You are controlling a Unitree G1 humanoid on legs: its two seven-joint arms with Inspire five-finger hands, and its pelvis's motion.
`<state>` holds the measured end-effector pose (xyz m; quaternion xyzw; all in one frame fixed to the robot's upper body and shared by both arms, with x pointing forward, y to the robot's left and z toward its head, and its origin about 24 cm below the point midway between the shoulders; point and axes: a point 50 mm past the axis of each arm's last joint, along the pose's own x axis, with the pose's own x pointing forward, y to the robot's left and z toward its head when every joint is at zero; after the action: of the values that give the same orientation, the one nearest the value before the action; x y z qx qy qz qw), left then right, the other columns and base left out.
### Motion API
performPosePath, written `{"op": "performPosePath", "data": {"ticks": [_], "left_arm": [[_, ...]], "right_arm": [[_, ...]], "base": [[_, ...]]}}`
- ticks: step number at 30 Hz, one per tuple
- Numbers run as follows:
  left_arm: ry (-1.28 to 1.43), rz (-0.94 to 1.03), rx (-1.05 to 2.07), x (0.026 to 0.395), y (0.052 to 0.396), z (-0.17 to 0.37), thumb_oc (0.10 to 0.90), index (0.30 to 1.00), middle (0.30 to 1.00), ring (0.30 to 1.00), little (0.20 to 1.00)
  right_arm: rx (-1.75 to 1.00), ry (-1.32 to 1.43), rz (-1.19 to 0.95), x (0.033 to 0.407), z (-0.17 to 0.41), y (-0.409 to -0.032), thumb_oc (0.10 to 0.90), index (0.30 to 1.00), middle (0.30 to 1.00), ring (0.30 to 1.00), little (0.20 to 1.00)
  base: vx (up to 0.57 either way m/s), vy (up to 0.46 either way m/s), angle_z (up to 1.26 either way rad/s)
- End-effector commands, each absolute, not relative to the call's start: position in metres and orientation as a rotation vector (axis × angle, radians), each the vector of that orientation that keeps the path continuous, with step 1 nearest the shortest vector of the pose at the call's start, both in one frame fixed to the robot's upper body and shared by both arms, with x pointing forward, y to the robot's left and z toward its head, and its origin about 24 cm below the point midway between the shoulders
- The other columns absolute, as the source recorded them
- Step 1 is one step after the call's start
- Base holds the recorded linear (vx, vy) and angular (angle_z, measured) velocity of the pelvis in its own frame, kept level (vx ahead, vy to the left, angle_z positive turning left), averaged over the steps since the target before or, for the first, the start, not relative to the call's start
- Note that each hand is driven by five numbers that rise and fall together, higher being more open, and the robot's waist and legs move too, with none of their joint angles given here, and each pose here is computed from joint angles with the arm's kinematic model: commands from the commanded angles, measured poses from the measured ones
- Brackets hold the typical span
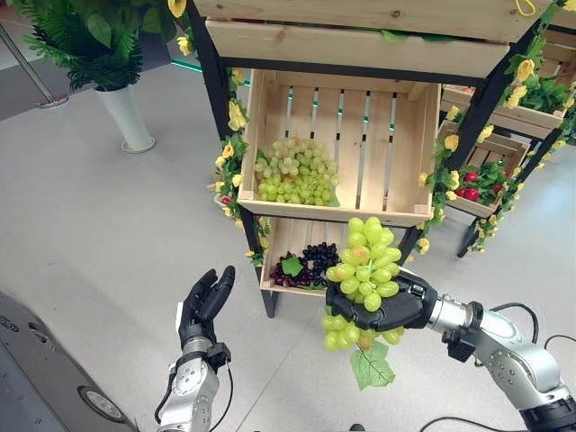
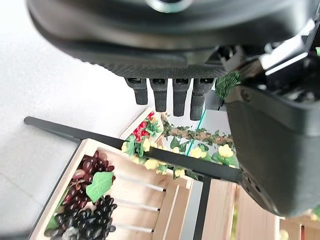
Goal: Pick up the fruits from the basket on one side to the basket on the other side
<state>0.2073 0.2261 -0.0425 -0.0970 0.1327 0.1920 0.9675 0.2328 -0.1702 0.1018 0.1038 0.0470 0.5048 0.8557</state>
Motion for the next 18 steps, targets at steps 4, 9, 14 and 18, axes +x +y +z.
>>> {"op": "performPosePath", "data": {"ticks": [4, 9, 14, 18], "left_arm": [[0.029, 0.316, -0.099, 0.246, 0.233, 0.002, 0.800, 0.900, 0.900, 0.900, 0.900], [0.010, 0.238, -0.003, 0.247, 0.230, 0.008, 0.800, 0.900, 0.900, 0.900, 0.900], [0.044, 0.150, 0.032, 0.245, 0.222, 0.003, 0.800, 0.900, 0.900, 0.900, 0.900], [0.067, 0.134, 0.014, 0.240, 0.218, -0.004, 0.800, 0.900, 0.900, 0.900, 0.900]], "right_arm": [[0.142, -0.300, 0.904, 0.273, 0.190, -0.175, 0.400, 0.300, 0.300, 0.300, 0.300], [0.083, -0.302, 0.665, 0.301, 0.210, -0.203, 0.400, 0.300, 0.300, 0.300, 0.300], [0.032, -0.264, 0.527, 0.326, 0.225, -0.227, 0.400, 0.300, 0.300, 0.300, 0.300], [-0.050, -0.189, 0.398, 0.347, 0.235, -0.244, 0.400, 0.300, 0.300, 0.300, 0.300]], "base": [[0.00, 0.002, 0.01], [-0.01, -0.001, 0.05], [-0.01, -0.001, 0.17], [0.00, 0.020, 0.14]]}}
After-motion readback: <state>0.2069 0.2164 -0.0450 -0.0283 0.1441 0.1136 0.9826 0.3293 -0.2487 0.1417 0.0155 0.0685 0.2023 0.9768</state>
